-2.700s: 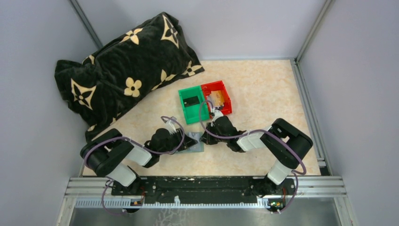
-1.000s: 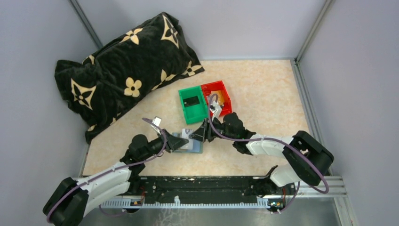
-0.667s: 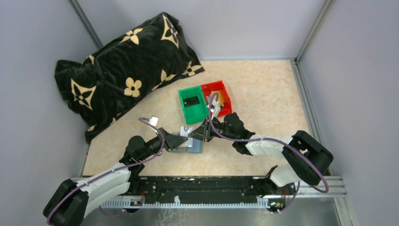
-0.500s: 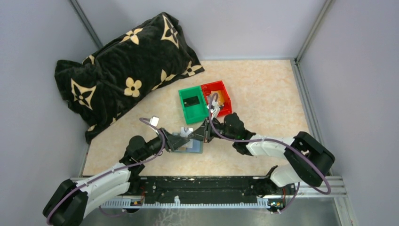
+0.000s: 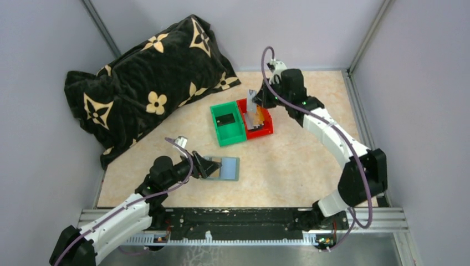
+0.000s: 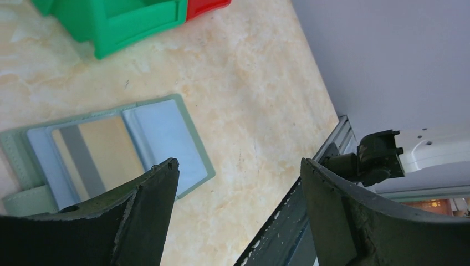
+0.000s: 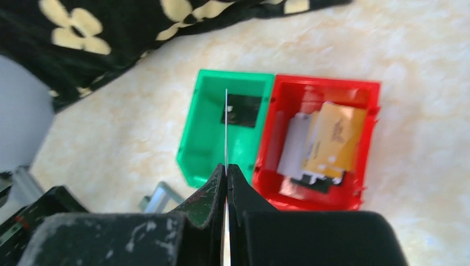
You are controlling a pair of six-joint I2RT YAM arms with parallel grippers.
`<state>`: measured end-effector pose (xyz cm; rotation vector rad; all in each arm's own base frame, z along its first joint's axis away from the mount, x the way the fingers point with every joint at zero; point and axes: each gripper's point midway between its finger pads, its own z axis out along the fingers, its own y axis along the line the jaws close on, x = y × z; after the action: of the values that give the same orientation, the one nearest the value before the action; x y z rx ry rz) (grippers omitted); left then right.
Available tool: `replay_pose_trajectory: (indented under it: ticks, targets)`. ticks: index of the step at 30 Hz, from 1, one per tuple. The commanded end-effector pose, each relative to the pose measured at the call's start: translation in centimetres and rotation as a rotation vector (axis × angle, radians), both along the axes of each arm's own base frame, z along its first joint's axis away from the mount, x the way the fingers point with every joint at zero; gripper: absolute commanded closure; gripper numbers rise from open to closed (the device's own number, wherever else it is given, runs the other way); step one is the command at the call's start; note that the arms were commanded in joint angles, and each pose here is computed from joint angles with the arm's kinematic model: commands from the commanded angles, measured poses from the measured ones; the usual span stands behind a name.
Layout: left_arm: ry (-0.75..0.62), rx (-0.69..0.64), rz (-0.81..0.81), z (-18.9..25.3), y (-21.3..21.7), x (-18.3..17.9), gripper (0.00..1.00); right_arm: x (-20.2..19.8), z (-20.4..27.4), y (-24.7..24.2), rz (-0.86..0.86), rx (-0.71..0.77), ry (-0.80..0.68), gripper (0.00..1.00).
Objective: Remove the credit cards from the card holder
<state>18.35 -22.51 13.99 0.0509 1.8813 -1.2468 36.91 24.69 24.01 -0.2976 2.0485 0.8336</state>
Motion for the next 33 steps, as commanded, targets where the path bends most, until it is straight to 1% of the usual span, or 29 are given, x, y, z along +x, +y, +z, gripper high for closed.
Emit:
replay_pose_trajectory:
  ticks: [1,3,6,12,23,33]
  targets:
    - [0.021,0.059,0.007,-1.7,0.4,0.0,0.14,1.6,-4.6,-2.6,0.0,-0.337,0.11,1.0]
    - [0.026,0.066,0.002,-1.9,0.3,0.0,0.14,2.8,-6.8,-2.5,-0.004,-0.387,0.169,1.0]
    - [0.028,0.087,-0.001,-1.9,0.3,0.1,0.14,3.9,-9.0,-2.6,-0.031,-0.426,0.206,1.0]
    - [0.031,0.125,0.009,-2.5,0.7,0.1,0.14,4.3,-12.9,-2.8,-0.034,-0.476,0.27,1.0]
    - [0.057,0.13,0.006,-3.8,0.7,-0.1,0.14,5.7,-14.7,-2.3,-0.041,-0.478,0.281,1.0]
    - [0.062,0.148,0.009,-3.9,0.8,0.2,0.13,8.0,-15.9,-1.5,-0.051,-0.481,0.272,1.0]
